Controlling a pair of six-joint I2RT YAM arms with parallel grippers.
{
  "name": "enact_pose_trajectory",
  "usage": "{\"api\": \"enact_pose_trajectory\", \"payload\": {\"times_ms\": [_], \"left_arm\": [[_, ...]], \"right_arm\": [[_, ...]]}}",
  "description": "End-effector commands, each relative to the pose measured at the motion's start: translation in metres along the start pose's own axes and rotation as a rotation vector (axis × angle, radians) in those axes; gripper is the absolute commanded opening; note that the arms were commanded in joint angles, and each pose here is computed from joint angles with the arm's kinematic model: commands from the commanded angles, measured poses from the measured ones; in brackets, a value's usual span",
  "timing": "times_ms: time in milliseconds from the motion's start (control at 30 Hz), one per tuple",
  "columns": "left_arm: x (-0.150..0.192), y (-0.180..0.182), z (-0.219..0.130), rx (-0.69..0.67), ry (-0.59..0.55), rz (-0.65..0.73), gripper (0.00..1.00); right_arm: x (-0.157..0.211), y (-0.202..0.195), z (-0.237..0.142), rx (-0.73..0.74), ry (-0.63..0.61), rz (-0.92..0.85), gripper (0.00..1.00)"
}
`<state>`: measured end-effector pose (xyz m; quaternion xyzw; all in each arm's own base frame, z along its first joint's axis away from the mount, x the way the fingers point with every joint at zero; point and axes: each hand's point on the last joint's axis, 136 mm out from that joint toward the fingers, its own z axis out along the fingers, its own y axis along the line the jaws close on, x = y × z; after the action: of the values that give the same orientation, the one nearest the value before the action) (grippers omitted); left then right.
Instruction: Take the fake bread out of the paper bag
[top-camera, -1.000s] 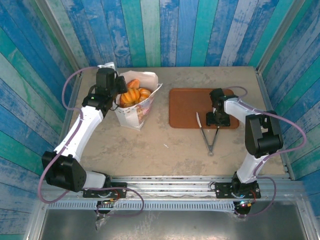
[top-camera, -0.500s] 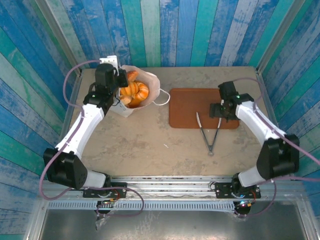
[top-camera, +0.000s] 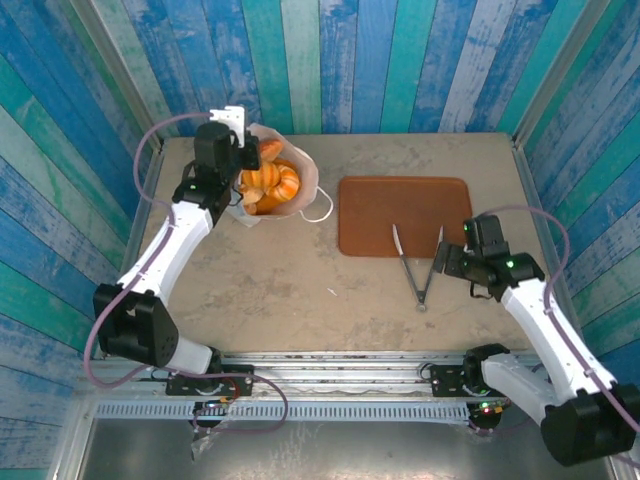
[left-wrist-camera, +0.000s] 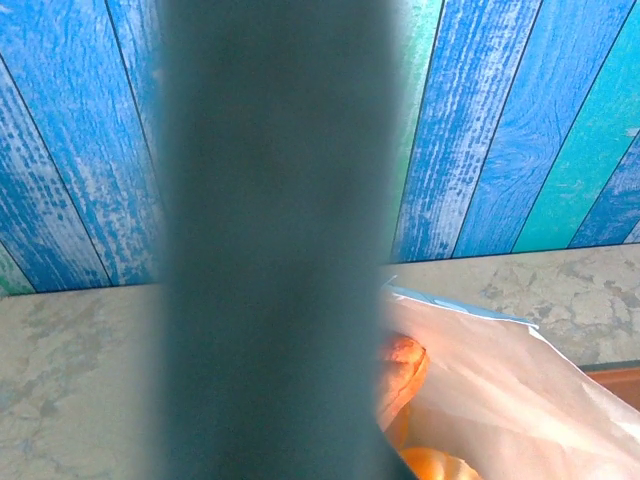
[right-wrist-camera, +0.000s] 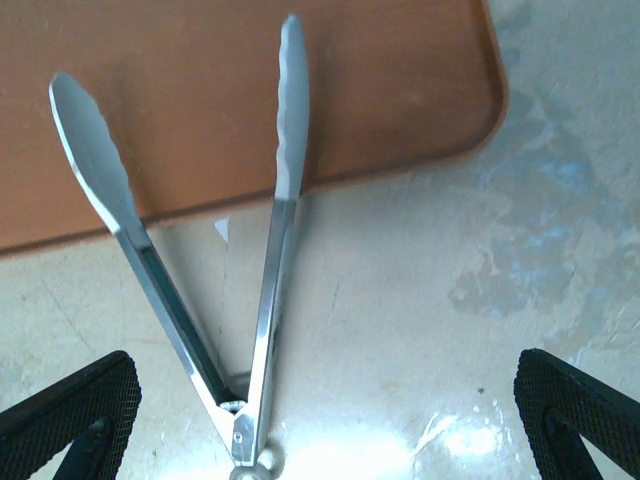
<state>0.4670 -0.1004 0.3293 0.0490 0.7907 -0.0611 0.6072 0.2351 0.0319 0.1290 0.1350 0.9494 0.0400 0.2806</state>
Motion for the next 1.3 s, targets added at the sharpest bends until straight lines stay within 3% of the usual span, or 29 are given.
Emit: {"api": "enact_pose_trajectory", "payload": {"times_ms": [0,133,267,667,1267], "left_arm": [[-0.055,-0.009,0.005,0.034,-0.172,0.018,0.00],[-0.051,-0.019,0.015,0.055,-0.165,0.050,0.00],[-0.039,-0.025,0.022,0.084,-0.136,0.074,0.00],[-0.026,-0.033,0.019,0.113,-0.097,0.065,0.00],[-0.027,-0.032,0.011,0.109,-0.107,0.060,0.00]], "right_arm": [[0.010,0.003,-0.005,-0.053,-0.020,0.041,1.00],[0.022,-0.005,-0.009,-0.059,-0.040,0.090,1.00],[0.038,0.004,-0.005,-0.107,0.018,0.112,1.00],[0.073,0.032,0.028,-0.100,0.157,-0.019,1.00],[0.076,0.056,0.092,0.053,0.196,-0.129,1.00]]}}
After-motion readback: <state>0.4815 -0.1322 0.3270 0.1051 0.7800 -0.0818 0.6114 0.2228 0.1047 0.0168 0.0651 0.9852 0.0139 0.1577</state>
